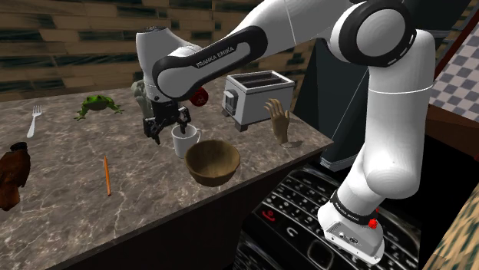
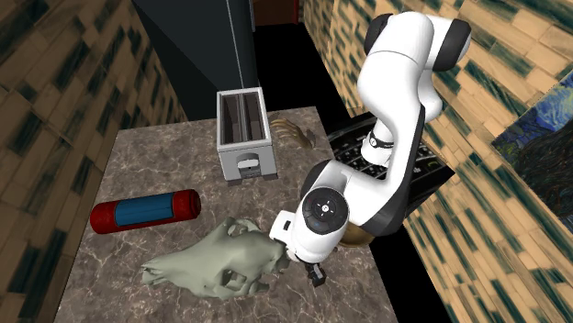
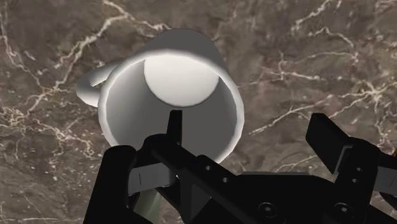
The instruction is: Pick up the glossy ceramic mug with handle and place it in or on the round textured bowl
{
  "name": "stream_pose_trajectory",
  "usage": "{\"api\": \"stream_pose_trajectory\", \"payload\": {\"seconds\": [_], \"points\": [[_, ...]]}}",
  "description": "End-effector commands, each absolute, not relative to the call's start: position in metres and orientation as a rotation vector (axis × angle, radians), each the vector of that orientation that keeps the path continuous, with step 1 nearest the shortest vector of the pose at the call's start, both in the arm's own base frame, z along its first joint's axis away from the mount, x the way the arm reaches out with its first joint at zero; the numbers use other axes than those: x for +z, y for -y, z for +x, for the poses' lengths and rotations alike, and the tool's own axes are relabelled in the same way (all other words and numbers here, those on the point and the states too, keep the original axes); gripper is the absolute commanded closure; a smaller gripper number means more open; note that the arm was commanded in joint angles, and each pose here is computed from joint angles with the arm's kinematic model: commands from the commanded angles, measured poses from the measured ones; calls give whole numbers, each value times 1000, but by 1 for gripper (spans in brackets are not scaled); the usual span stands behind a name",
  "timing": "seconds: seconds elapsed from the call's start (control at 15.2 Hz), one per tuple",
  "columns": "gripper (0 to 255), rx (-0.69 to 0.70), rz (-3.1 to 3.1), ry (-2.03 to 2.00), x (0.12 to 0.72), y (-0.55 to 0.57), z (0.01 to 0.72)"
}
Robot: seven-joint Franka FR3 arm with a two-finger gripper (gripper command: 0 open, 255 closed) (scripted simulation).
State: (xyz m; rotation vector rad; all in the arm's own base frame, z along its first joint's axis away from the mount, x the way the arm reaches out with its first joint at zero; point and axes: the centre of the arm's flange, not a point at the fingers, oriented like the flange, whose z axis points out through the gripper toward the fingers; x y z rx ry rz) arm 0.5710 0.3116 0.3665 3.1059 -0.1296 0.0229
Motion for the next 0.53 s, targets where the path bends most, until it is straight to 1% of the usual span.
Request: {"api": "stream_pose_trajectory", "payload": {"seconds": [0.0,0.07,0.13,0.46], "points": [[0,-29,3090,139,348,-304,570],[0,-29,3090,139,348,-304,570],[255,-28,3090,140,347,-301,567],[255,-28,3091,139,347,-301,570]]}}
